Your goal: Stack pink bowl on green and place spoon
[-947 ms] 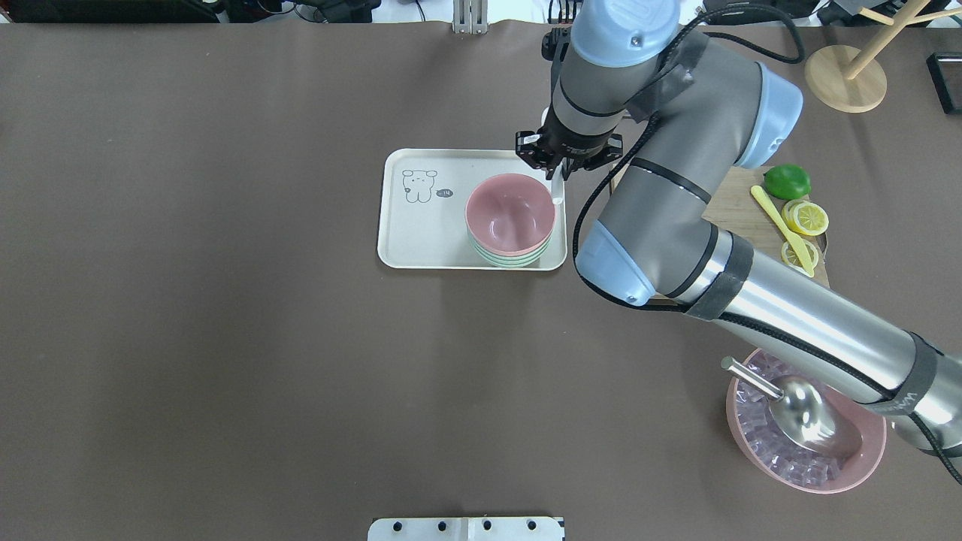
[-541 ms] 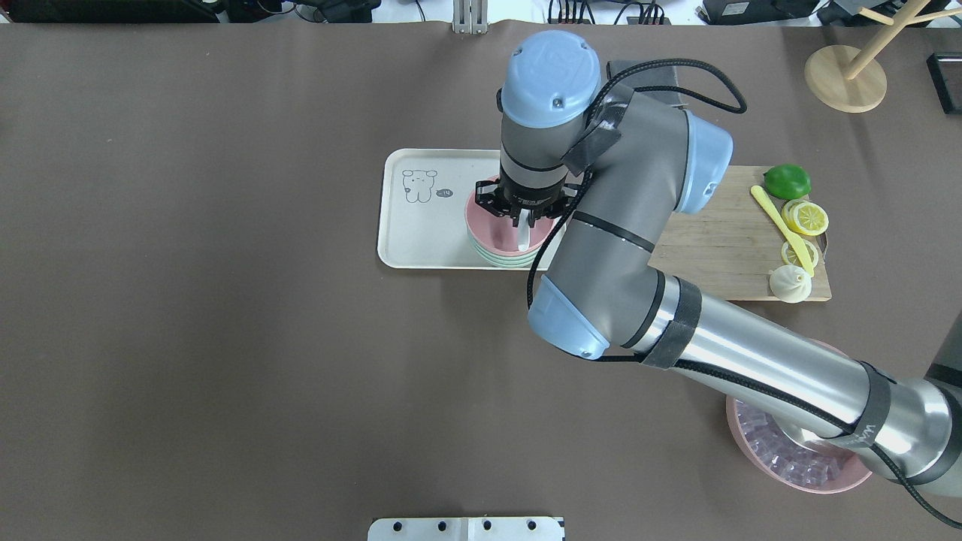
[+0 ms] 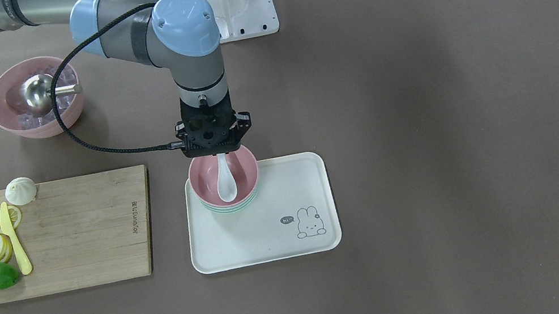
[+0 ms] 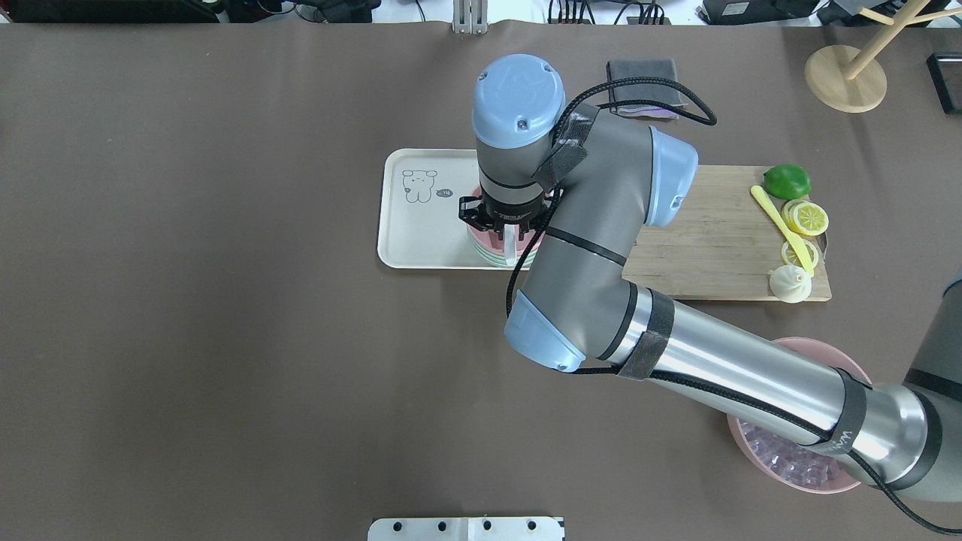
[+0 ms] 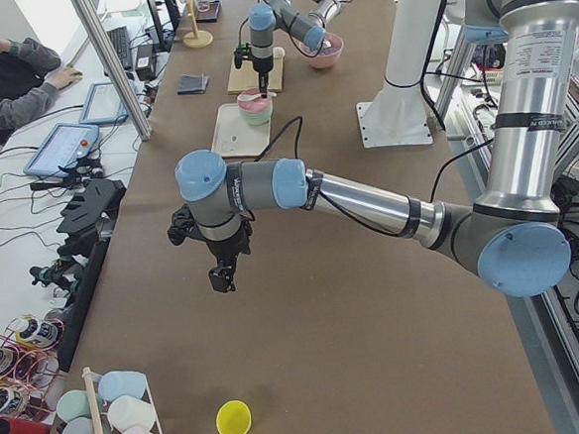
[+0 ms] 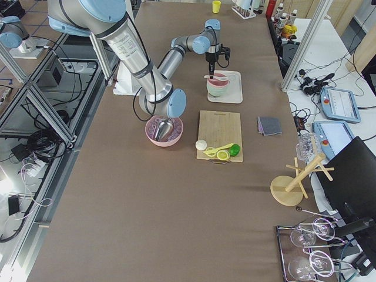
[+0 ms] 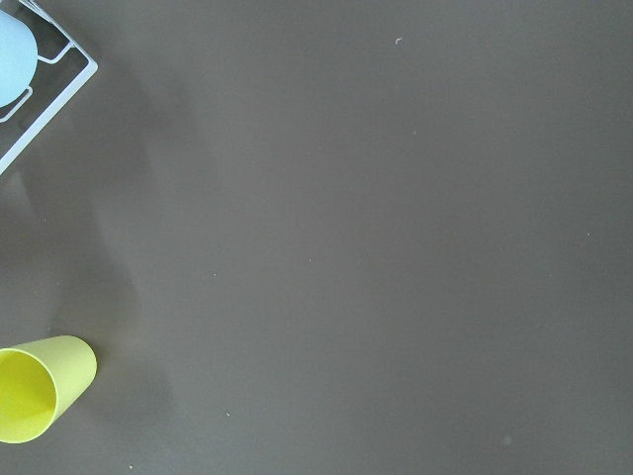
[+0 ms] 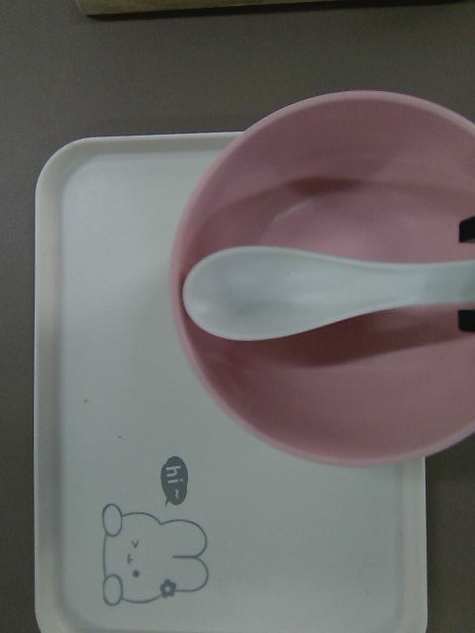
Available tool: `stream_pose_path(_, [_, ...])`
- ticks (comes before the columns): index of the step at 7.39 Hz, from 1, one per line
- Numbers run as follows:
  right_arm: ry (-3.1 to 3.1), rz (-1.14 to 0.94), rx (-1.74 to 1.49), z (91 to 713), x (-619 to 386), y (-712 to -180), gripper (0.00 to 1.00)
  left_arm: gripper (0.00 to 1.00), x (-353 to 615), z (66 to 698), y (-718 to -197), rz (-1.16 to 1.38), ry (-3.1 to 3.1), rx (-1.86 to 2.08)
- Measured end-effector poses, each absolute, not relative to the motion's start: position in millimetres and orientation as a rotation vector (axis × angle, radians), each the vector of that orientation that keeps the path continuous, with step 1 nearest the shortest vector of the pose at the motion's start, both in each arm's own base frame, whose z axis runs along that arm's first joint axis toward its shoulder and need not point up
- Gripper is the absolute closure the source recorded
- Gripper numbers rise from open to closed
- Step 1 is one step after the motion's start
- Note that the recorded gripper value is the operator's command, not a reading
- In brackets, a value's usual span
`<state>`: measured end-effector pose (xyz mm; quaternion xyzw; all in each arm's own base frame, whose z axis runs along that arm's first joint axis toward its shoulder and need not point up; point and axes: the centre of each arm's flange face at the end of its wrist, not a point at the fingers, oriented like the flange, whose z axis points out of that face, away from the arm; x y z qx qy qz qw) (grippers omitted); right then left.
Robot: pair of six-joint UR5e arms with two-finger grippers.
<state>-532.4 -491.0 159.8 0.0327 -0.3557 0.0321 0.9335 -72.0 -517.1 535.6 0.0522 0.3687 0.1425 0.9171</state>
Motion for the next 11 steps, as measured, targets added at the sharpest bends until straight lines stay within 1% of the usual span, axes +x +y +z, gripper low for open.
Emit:
stream_pose_path(3, [-0.720,0.077,0.082,162,-528,-500,0.00,0.01,-72,538,-514,0.291,0.759,0.102])
stream_pose_path(4, [-0.720,0.090,0.093,162,-514,-515,0.00,0.01,-72,541,-513,0.277,0.761,0.092])
stream_pose_path(6, [-0.718,0.091,0.102,183,-449,-569,0.00,0.01,-72,548,-502,0.175,0.762,0.043])
stream_pose_path(7, [-0.714,0.058,0.101,211,-402,-598,0.00,0.01,-73,551,-496,0.151,0.762,0.031])
stream_pose_path(9, [-0.711,-0.064,0.109,288,-283,-647,0.00,0.01,-72,567,-480,0.146,0.764,0.013])
stream_pose_path(11, [-0.713,-0.170,0.118,374,-170,-657,0.00,0.01,-72,572,-476,0.154,0.762,0.032])
